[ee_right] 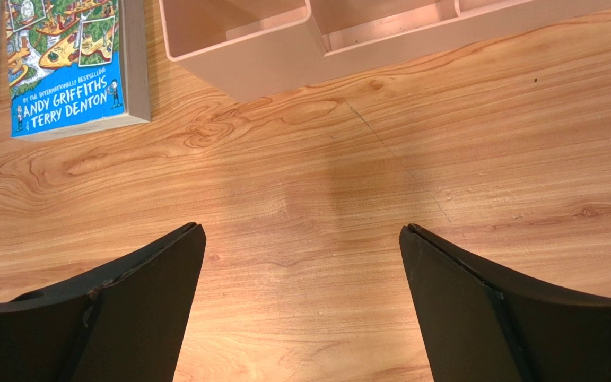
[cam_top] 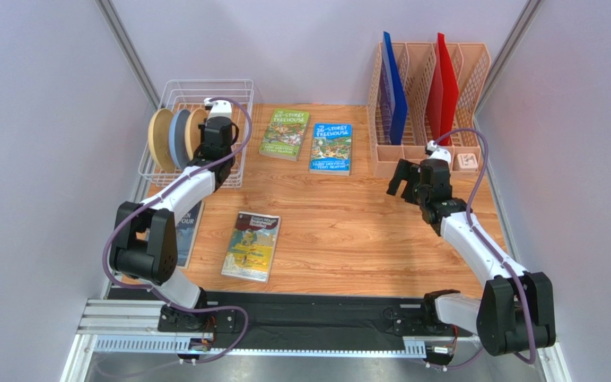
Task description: Unload the plates from the dish rack
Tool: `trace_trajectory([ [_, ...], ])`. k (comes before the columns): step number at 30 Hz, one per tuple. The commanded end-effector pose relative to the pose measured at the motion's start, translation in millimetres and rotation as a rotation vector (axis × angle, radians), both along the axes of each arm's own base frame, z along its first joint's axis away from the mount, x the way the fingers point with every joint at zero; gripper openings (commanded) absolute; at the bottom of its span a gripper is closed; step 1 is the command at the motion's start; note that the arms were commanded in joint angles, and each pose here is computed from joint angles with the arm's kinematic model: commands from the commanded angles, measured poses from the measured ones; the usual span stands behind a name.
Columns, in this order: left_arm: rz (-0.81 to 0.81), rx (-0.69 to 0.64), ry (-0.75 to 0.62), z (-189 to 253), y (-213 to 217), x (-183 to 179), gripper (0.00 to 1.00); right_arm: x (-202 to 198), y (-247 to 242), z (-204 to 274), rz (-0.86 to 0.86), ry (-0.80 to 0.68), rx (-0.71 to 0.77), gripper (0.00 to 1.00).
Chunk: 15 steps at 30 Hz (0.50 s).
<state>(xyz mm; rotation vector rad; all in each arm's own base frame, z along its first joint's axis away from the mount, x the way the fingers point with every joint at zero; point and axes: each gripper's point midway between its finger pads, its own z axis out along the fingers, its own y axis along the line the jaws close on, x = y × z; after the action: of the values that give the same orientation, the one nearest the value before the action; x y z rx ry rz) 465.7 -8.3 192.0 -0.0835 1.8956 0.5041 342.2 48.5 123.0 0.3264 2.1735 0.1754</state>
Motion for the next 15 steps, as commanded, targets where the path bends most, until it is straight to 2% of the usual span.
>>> trace_trajectory([
  [1,-0.017,-0.038,-0.056,16,-10,-2,0.00,11,2,16,0.005,-0.037,0.001,1.00],
  [6,0.062,0.068,-0.173,57,-4,-17,0.00,12,4,13,0.005,-0.021,0.006,1.00],
  [10,0.213,0.150,-0.284,95,4,-35,0.00,12,3,12,-0.002,-0.018,0.008,1.00],
  [12,0.249,0.222,-0.287,105,6,-43,0.00,12,3,12,0.000,-0.018,0.008,1.00],
  [13,0.264,0.215,-0.332,115,5,-44,0.00,12,3,12,0.000,-0.018,0.009,1.00],
  [15,0.335,0.267,-0.304,121,13,-51,0.00,12,4,11,0.003,-0.016,0.011,1.00],
])
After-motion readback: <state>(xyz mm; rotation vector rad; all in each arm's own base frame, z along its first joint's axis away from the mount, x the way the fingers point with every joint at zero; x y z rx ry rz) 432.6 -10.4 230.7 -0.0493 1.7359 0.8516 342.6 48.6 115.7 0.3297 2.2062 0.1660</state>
